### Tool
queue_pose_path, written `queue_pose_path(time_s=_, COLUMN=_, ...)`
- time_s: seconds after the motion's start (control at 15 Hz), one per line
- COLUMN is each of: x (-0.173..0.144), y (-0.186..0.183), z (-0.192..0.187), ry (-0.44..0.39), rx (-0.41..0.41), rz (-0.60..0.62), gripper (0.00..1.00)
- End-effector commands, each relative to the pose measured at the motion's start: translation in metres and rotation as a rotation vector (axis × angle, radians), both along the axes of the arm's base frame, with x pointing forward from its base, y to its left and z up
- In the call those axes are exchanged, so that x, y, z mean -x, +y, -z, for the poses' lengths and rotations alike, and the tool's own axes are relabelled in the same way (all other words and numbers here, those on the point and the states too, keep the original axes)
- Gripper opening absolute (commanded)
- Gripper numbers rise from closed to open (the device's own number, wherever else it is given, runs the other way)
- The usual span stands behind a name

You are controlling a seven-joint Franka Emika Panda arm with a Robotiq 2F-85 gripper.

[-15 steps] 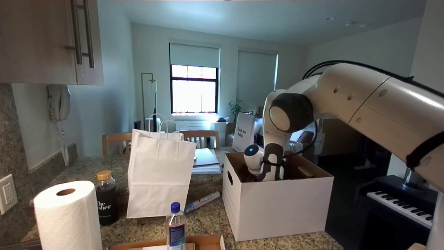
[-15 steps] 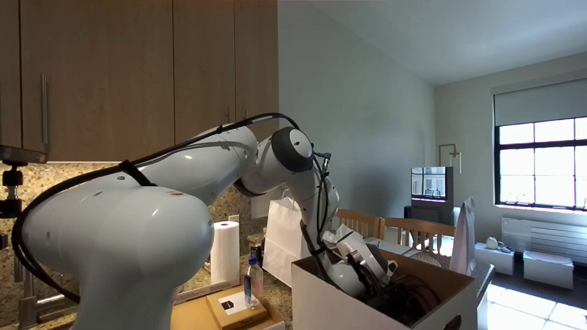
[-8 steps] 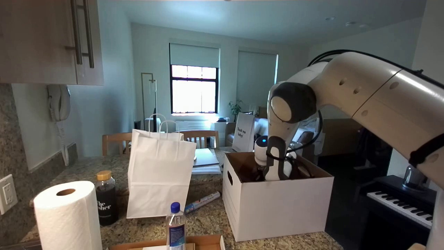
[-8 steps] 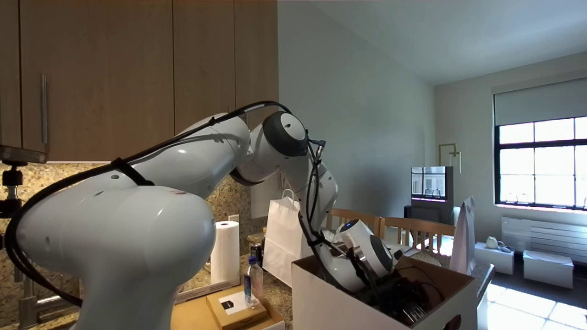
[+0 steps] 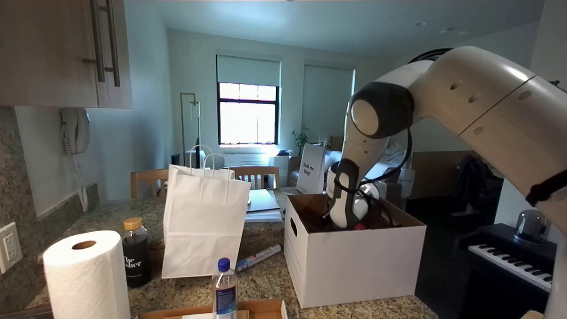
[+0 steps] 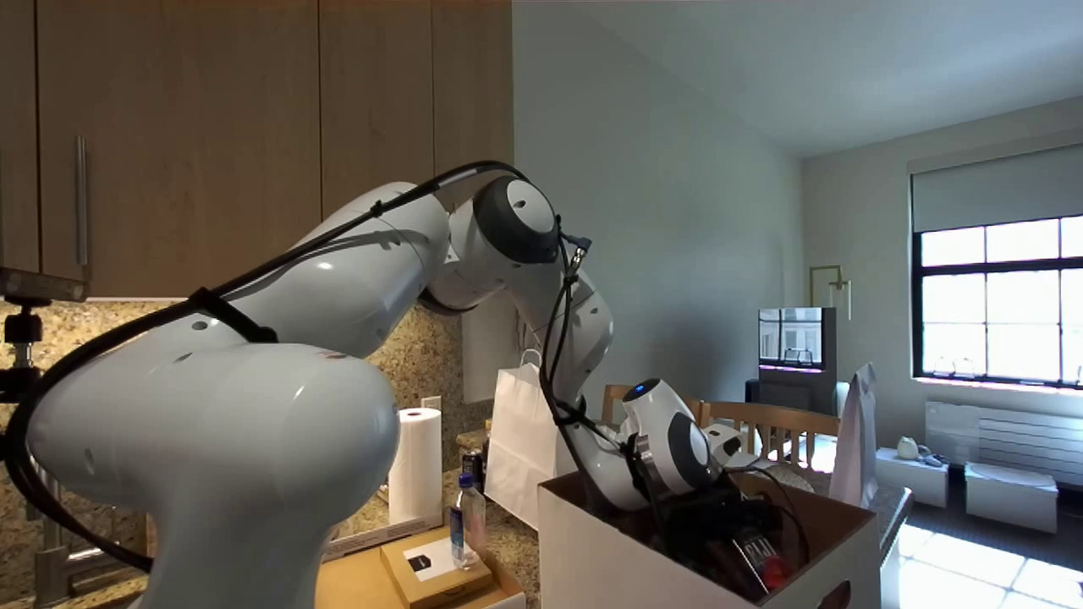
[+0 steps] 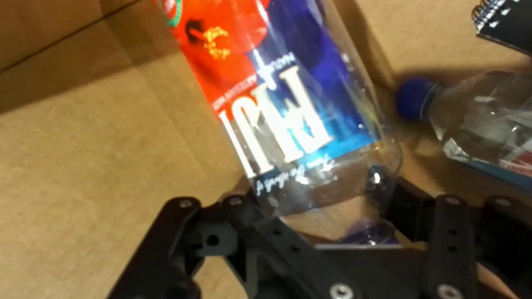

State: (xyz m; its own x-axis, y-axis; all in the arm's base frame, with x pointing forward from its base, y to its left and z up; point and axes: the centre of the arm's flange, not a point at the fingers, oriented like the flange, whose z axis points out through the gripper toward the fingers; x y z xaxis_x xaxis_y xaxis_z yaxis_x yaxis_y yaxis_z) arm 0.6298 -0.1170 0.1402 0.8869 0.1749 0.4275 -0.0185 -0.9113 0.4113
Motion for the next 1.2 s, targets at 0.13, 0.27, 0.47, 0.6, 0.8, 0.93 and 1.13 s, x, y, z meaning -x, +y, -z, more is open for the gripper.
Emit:
queue_pose_path(time_s=0.13, x=-0.008, y=0.008, z=-0.049, ry=0.118, rx=-0.001, rz=0.058, gripper=0.34)
queue_pose_path(time_s=0.27, x=-0.014, y=0.01, z=-0.059, ry=0.175, rx=0.026, rz=0.098, gripper=0.34)
queue_pose_path(time_s=0.47, x=-0.018, y=0.016, z=-0.077, ry=0.224, rx=0.058, rz=0.112, gripper=0.34)
queue_pose_path(time_s=0.6, x=-0.017, y=0.02, z=-0.089, ry=0.227, rx=0.068, rz=0.091, gripper=0.34)
queue_pose_path(time_s=0.8, x=-0.008, y=0.026, z=-0.112, ry=0.205, rx=0.074, rz=0.042, gripper=0.34)
queue_pose_path(time_s=0.93, x=0.004, y=0.028, z=-0.133, ry=0.17, rx=0.067, rz=0.016, gripper=0.34)
queue_pose_path(time_s=1.13, x=0.028, y=0.033, z=-0.177, ry=0.141, rx=0.05, rz=-0.01, gripper=0.34)
